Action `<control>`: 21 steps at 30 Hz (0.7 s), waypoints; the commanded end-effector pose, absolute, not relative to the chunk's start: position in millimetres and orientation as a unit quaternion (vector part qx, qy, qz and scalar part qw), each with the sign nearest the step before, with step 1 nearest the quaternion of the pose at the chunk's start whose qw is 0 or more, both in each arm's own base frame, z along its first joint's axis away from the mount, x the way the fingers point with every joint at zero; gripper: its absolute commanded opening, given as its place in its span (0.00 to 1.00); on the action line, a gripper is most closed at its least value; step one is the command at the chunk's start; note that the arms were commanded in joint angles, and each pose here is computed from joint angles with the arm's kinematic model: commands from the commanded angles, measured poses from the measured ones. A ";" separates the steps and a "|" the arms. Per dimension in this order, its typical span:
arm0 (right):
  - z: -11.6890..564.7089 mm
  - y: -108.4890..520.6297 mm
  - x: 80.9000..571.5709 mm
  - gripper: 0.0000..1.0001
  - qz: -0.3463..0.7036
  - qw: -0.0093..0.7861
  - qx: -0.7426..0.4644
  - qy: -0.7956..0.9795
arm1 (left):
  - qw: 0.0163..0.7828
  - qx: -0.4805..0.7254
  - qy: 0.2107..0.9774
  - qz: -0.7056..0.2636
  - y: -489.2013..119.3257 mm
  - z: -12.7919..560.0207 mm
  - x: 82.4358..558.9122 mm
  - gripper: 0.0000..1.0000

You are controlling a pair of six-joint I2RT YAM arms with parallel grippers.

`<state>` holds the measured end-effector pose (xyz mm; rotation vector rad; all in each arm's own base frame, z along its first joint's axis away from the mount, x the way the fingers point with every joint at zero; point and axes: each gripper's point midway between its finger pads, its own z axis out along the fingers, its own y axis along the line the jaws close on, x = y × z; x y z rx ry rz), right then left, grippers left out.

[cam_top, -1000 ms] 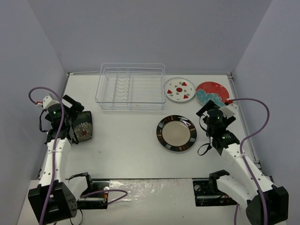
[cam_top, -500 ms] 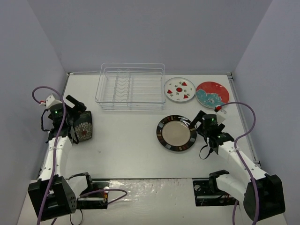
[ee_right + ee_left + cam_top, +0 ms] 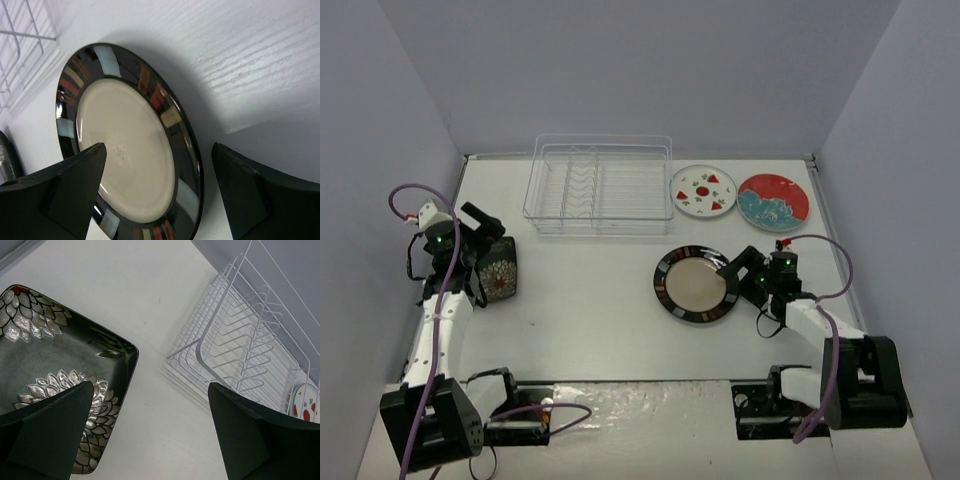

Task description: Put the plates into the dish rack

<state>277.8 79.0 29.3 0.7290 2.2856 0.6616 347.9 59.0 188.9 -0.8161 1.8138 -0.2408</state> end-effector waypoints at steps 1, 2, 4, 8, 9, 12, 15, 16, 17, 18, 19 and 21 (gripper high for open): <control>11.6 99.8 261.3 0.72 0.326 0.270 0.264 0.866 | 0.587 -0.320 0.736 -0.106 59.8 225.4 358.3 0.97; 9.7 95.5 262.8 0.67 0.329 0.269 0.274 0.863 | 0.588 -0.319 0.736 -0.105 60.3 226.8 358.5 0.97; 3.4 97.3 261.8 0.62 0.340 0.257 0.277 0.861 | 0.587 -0.325 0.735 -0.102 61.8 226.4 357.3 0.97; -13.0 94.8 258.8 0.53 0.343 0.235 0.290 0.862 | 0.587 -0.334 0.731 -0.095 64.7 229.2 353.6 0.97; -18.0 94.5 256.9 0.51 0.344 0.227 0.295 0.862 | 0.588 -0.335 0.730 -0.093 65.6 229.3 352.6 0.97; -31.0 93.4 251.3 0.44 0.345 0.209 0.309 0.861 | 0.588 -0.339 0.729 -0.087 67.6 228.7 350.2 0.97; -43.3 94.3 244.8 0.35 0.356 0.189 0.325 0.855 | 0.587 -0.341 0.729 -0.083 68.7 228.4 349.2 0.97; -41.9 96.5 246.1 0.32 0.368 0.188 0.324 0.851 | 0.586 -0.341 0.730 -0.081 69.1 227.9 349.0 0.97; -40.9 98.6 247.1 0.29 0.379 0.187 0.323 0.847 | 0.586 -0.342 0.731 -0.080 69.4 227.5 348.9 0.97; -43.0 99.9 245.9 0.25 0.384 0.181 0.326 0.844 | 0.586 -0.341 0.731 -0.081 69.0 227.5 349.2 0.97; -44.2 101.2 245.2 0.21 0.389 0.177 0.328 0.842 | 0.586 -0.341 0.731 -0.082 68.8 227.6 349.3 0.97; -41.4 102.4 247.0 0.06 0.397 0.183 0.322 0.840 | 0.585 -0.341 0.731 -0.082 68.8 227.4 349.2 0.97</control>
